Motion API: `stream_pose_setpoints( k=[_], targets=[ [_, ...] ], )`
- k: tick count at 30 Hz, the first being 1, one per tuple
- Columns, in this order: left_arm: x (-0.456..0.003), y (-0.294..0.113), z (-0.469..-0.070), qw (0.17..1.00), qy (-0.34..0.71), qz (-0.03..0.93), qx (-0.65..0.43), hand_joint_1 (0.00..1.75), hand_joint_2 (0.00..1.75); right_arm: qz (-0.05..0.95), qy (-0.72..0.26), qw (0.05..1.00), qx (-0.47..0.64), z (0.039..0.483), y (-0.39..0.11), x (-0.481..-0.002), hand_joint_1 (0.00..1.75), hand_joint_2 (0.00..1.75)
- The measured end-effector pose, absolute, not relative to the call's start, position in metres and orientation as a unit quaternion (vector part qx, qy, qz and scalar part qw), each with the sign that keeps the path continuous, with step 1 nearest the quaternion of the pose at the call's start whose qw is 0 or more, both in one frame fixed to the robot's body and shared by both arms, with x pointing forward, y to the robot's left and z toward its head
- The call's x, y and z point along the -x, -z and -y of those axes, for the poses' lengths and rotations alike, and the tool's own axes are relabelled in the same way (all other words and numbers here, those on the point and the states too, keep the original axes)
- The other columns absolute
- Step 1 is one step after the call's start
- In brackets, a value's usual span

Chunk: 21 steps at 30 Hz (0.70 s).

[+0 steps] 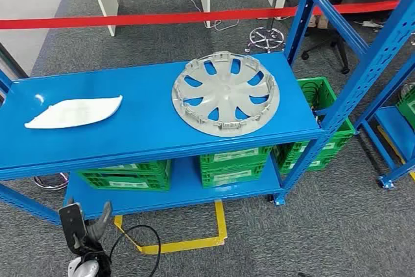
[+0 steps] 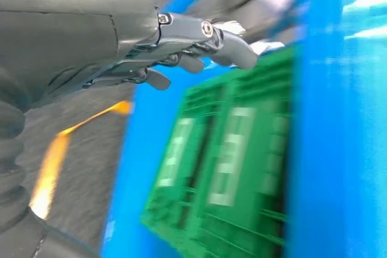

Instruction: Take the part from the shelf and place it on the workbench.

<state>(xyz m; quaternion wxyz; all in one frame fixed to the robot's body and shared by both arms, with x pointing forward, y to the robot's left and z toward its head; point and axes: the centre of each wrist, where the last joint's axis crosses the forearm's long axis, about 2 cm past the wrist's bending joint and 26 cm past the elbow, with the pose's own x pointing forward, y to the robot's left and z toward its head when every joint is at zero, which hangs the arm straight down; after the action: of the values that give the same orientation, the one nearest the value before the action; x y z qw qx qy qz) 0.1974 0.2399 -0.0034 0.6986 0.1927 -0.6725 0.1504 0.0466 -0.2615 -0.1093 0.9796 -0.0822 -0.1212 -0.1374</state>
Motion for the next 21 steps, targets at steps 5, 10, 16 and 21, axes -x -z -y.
stream_pose_setpoints(
  k=[5, 10, 16, 21],
  targets=[
    [-0.209, -0.016, -0.236, 0.653, -0.097, 0.718, -0.221, 0.0, 1.75, 0.125, 0.132, 0.98, 0.077, 0.258, 0.109, -0.048, 0.0, 1.75],
    [-0.222, -0.044, -0.23, 0.584, -0.033, 0.77, -0.254, 0.0, 1.75, 0.132, 0.124, 0.981, 0.074, 0.254, 0.109, -0.048, 0.0, 1.75],
    [-0.231, -0.078, -0.22, 0.488, 0.03, 0.822, -0.292, 0.0, 1.75, 0.141, 0.112, 0.981, 0.076, 0.25, 0.108, -0.051, 0.0, 1.75],
    [-0.235, -0.108, -0.21, 0.399, 0.074, 0.855, -0.323, 0.0, 1.75, 0.149, 0.099, 0.981, 0.08, 0.249, 0.108, -0.053, 0.0, 1.75]
  ],
)
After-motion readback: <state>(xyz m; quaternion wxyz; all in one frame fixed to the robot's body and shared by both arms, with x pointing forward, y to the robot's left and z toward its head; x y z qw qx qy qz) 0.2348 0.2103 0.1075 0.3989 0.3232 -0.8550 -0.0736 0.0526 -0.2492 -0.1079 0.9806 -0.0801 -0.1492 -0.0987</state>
